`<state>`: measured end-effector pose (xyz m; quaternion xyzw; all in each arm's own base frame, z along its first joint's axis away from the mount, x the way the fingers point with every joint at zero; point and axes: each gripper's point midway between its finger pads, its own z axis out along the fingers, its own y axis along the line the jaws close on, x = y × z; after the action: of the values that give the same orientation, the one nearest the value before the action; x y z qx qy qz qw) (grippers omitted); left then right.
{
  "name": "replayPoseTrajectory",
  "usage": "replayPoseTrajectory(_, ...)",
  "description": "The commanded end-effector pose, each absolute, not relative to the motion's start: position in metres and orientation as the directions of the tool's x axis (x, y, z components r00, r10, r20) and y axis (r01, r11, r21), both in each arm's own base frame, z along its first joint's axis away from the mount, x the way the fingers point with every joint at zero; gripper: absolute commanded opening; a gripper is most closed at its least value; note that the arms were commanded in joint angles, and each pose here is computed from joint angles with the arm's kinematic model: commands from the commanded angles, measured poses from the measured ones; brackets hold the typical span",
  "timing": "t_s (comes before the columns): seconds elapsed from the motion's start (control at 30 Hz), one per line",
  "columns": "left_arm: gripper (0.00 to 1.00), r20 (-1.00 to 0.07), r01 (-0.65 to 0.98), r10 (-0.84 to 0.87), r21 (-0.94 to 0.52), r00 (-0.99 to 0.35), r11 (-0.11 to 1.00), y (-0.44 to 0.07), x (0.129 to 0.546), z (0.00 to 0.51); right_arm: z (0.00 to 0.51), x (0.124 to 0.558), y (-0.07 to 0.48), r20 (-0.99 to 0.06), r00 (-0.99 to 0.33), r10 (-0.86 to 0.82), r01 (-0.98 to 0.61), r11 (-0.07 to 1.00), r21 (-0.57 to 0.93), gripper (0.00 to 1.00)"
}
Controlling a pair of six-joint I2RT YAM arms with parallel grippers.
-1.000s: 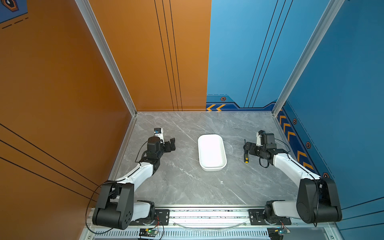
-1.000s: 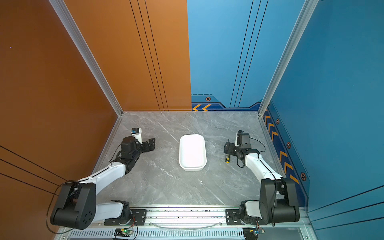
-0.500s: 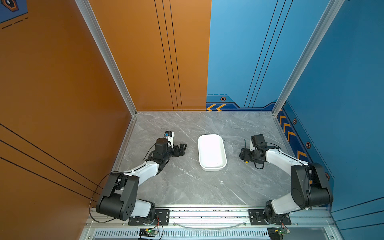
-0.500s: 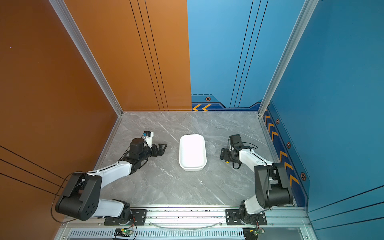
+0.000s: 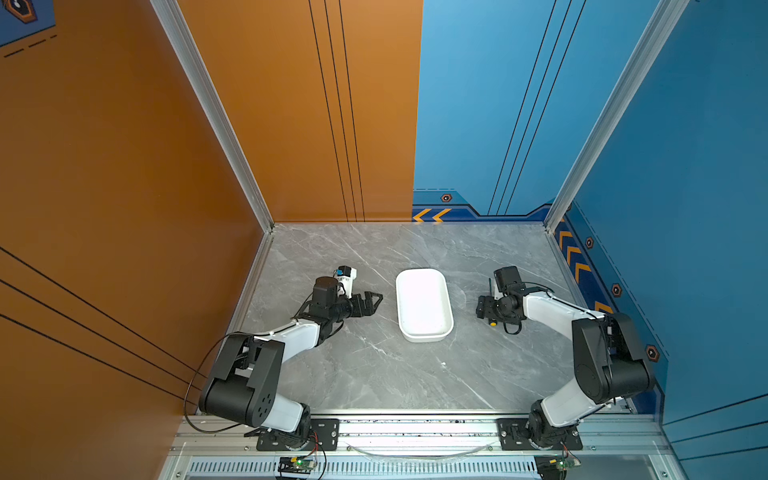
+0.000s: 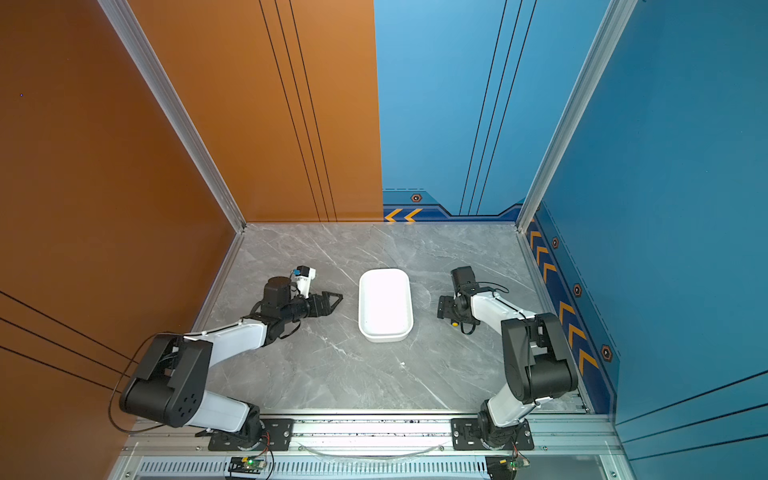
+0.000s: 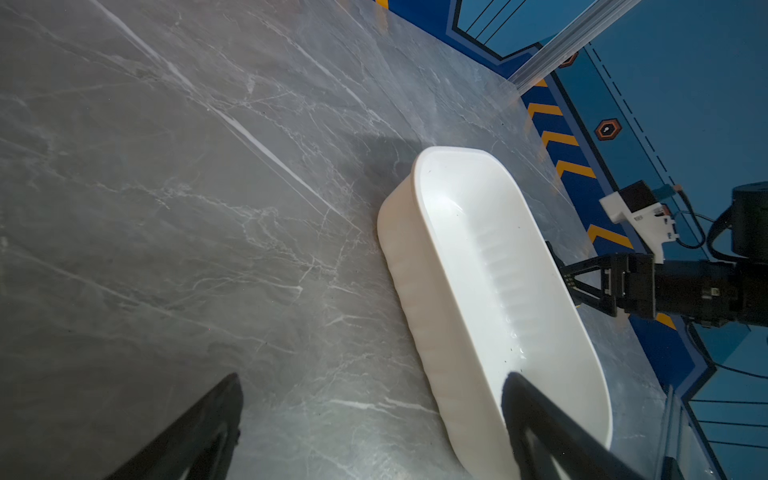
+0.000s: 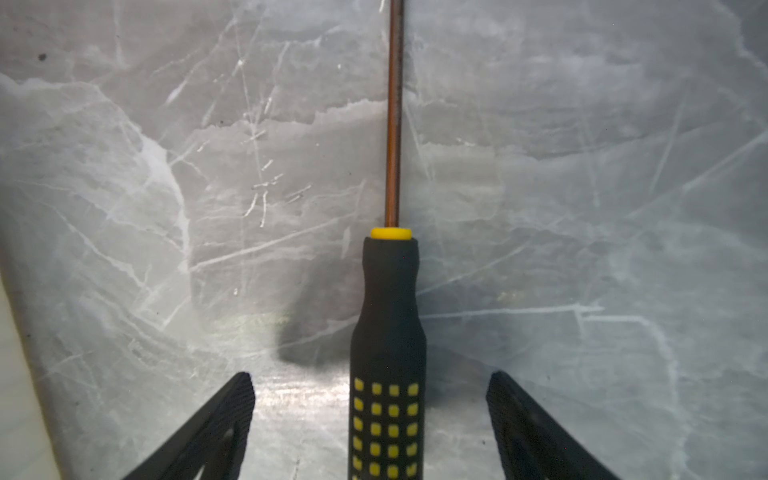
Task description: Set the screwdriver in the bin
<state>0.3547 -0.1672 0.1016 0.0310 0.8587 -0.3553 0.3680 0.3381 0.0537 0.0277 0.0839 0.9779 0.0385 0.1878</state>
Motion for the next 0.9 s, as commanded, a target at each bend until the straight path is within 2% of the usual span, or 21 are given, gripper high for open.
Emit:
replayPoseTrajectory(0.0, 0.98, -0.627, 0.36, -0.179, -0.631, -0.758, 0.687, -0.179, 0.35, 0.114, 0.025, 0.334, 0.05, -0.334, -0.928, 0.168, 0.157, 0.986, 0.059, 0.8)
replayPoseTrajectory(0.23, 0.98, -0.598, 0.391, -0.122, -0.651, -0.792, 0.651, -0.187, 0.336, 0.114, 0.021, 0.332, 0.051, -0.313, -0.937, 0.154, 0.15, 0.988, 0.036, 0.69)
replayPoseTrajectory(0.43, 0.98, -0.595, 0.373, -0.093, -0.609, -0.798, 0.7, -0.179, 0.332, 0.108, 0.018, 0.331, 0.052, -0.298, -0.943, 0.147, 0.145, 0.989, 0.03, 0.57)
replayPoseTrajectory(0.57, 0.98, -0.595, 0.385, -0.082, -0.612, -0.799, 0.691, -0.181, 0.33, 0.111, 0.016, 0.331, 0.052, -0.287, -0.948, 0.14, 0.141, 0.99, 0.015, 0.53)
replayPoseTrajectory(0.87, 0.98, -0.577, 0.38, -0.081, -0.63, -0.813, 0.678, -0.184, 0.332, 0.115, 0.015, 0.33, 0.05, -0.278, -0.952, 0.126, 0.132, 0.991, -0.003, 0.37)
